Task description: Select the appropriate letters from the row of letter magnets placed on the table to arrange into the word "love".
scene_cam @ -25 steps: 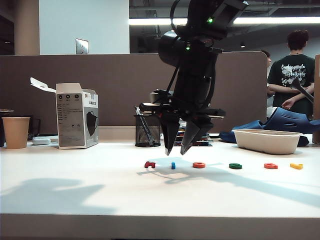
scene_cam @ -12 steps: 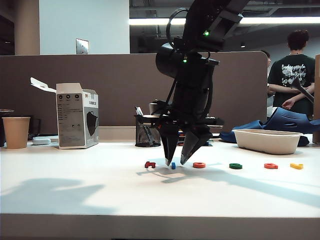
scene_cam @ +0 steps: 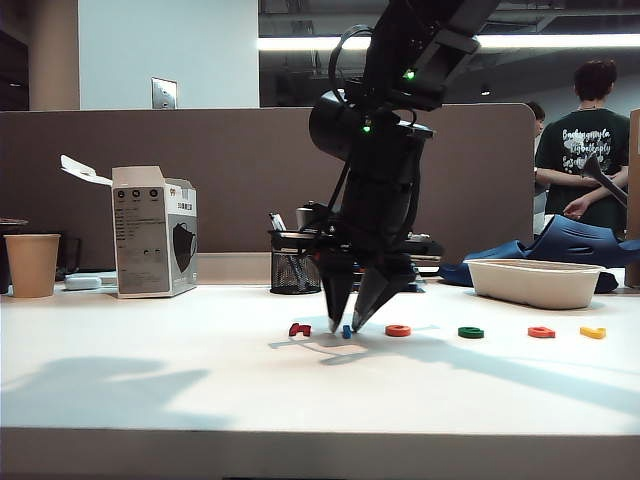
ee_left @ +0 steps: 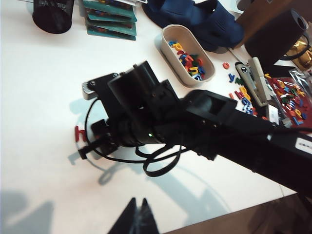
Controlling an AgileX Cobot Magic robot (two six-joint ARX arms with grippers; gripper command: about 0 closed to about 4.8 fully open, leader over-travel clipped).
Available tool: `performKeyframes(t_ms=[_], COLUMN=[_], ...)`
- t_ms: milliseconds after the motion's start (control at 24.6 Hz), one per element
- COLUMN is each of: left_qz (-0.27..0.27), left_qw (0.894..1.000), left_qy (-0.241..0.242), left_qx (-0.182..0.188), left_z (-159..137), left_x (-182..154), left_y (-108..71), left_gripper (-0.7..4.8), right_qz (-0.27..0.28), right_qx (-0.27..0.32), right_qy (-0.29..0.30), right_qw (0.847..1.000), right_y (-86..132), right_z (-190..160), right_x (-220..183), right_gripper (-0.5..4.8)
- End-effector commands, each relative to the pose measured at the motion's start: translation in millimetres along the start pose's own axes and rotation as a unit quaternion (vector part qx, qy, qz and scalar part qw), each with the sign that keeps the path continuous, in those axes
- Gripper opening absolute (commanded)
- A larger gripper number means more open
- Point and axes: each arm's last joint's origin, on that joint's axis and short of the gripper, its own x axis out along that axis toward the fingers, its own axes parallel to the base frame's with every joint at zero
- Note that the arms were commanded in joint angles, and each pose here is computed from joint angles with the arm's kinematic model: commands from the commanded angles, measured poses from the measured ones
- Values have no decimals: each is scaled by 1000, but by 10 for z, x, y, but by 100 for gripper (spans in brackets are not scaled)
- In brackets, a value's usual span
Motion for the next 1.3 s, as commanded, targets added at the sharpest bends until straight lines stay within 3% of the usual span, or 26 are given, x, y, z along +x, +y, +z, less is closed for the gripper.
performKeyframes(t_ms=[41,122,244,813,1056,1300], left_qz=[-3,-3,-3,-3,-1,5], left_qw=[1000,1000,1000,1000,1000,1000], left_qy=[-5,-5,-5,-5,-2,5], left_qx=[-1,-1,-1,-1,1,4], left_z=[10,10,10,10,4,-11], left_x=[-17,-17,-17,-17,-17,-16], left_y=[-6,-6,-6,-6,-1,11], left_gripper=[-5,-5,-5,-5,-5,-5], right_qz=[-3,-8,-12,-11,-39,-36], right_qx=[1,1,0,50,91,139], right_qy=[43,53,66,185,179,189], right_qw=[999,999,998,981,979,971], right_y=[-1,-7,-10,56,311,331], right_z=[-98,-119,-144,-381,-503,-627], right_x=[78,78,80,-20,-118,-92], right_gripper=[82,74,-11,-9,-9,-8])
